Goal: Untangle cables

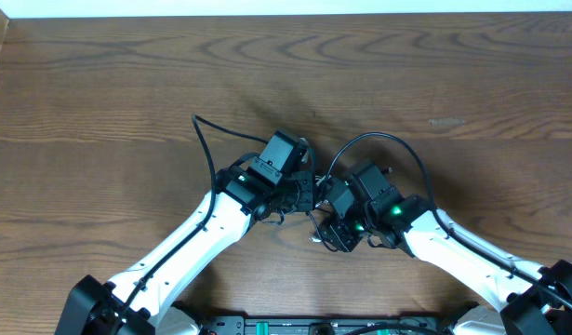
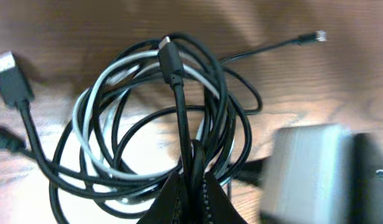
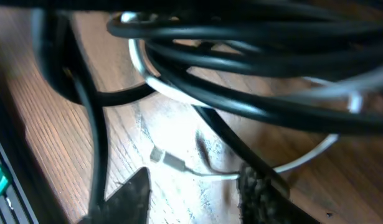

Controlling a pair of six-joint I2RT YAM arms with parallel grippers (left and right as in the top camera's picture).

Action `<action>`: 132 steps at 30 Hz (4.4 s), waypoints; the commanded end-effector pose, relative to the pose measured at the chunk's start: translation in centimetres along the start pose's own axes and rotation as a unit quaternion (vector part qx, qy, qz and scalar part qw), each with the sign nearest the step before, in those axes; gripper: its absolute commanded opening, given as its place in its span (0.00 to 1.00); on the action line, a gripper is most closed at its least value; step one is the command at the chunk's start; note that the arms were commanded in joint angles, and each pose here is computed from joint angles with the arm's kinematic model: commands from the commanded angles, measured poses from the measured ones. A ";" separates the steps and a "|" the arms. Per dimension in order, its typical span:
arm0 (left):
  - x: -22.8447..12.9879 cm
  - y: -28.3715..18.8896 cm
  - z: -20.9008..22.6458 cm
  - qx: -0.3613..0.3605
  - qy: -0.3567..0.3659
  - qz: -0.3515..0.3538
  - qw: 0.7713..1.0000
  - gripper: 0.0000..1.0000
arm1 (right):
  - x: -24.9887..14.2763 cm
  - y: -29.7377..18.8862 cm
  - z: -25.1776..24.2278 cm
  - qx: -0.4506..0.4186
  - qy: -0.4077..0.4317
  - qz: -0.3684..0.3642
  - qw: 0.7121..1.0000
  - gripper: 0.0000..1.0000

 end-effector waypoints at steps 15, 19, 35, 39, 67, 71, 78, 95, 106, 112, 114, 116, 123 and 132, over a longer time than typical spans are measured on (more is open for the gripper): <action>0.3 1.3 1.5 -0.053 -0.129 0.075 0.987 0.07 | 0.5 -3.0 0.5 0.088 -0.051 -0.025 0.994 0.46; 0.6 0.9 2.0 -0.083 -0.151 0.082 0.982 0.07 | 0.1 -2.6 0.7 0.090 -0.055 -0.015 0.994 0.45; 0.4 0.5 1.2 -0.150 -0.183 0.115 0.965 0.08 | 0.0 -2.2 0.2 0.041 -0.035 -0.018 0.998 0.01; 0.4 0.5 1.3 -0.152 -0.162 0.112 0.969 0.24 | 0.3 -2.3 0.9 0.080 -0.045 -0.026 0.995 0.01; 2.5 -2.7 3.9 -0.035 -0.053 0.061 0.996 0.71 | 1.1 -3.0 2.2 0.210 -0.077 -0.045 0.974 0.01; 2.7 -2.4 4.0 -0.038 -0.061 0.063 0.995 0.70 | 1.0 -3.6 2.5 0.260 -0.106 -0.053 0.958 0.01; 2.0 0.5 3.9 -0.102 -0.090 0.134 0.982 0.70 | 0.8 -3.6 2.4 0.260 -0.114 -0.051 0.958 0.01; 1.7 2.9 7.0 -0.203 -0.163 0.202 0.944 0.72 | 1.3 -3.5 -1.6 0.124 -0.052 -0.075 0.988 0.01; 3.8 -0.5 9.5 -0.209 -0.233 0.124 0.942 0.61 | 3.3 -3.9 -1.8 0.098 -0.089 -0.136 0.982 0.01; 3.7 -0.2 8.9 -0.207 -0.259 0.137 0.933 0.56 | 2.9 -3.6 -2.3 0.073 -0.086 -0.132 0.985 0.01; 3.8 -0.2 8.3 -0.220 -0.290 0.147 0.920 0.54 | 2.7 -3.4 -2.7 0.052 -0.084 -0.128 0.987 0.01; 4.3 -0.3 7.7 -0.249 -0.284 0.144 0.914 0.54 | 2.7 -3.4 -2.6 0.056 -0.087 -0.127 0.987 0.01; 4.7 0.6 6.6 -0.254 -0.251 0.135 0.924 0.54 | 2.6 -3.5 -2.1 0.085 -0.112 -0.125 0.982 0.01; 4.3 2.2 7.3 -0.220 -0.275 0.151 0.924 0.51 | 2.5 -3.5 -2.1 0.085 -0.114 -0.123 0.982 0.01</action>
Point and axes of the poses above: each gripper's point midway between its finger pads, its own y axis out along the fingers, its own z axis along the line the jaws close on, x = y × z, the point moved 9 cm from there along -y, back along the fingers, and after that the axes turned 12 degrees about y, right-handed, at the moved point
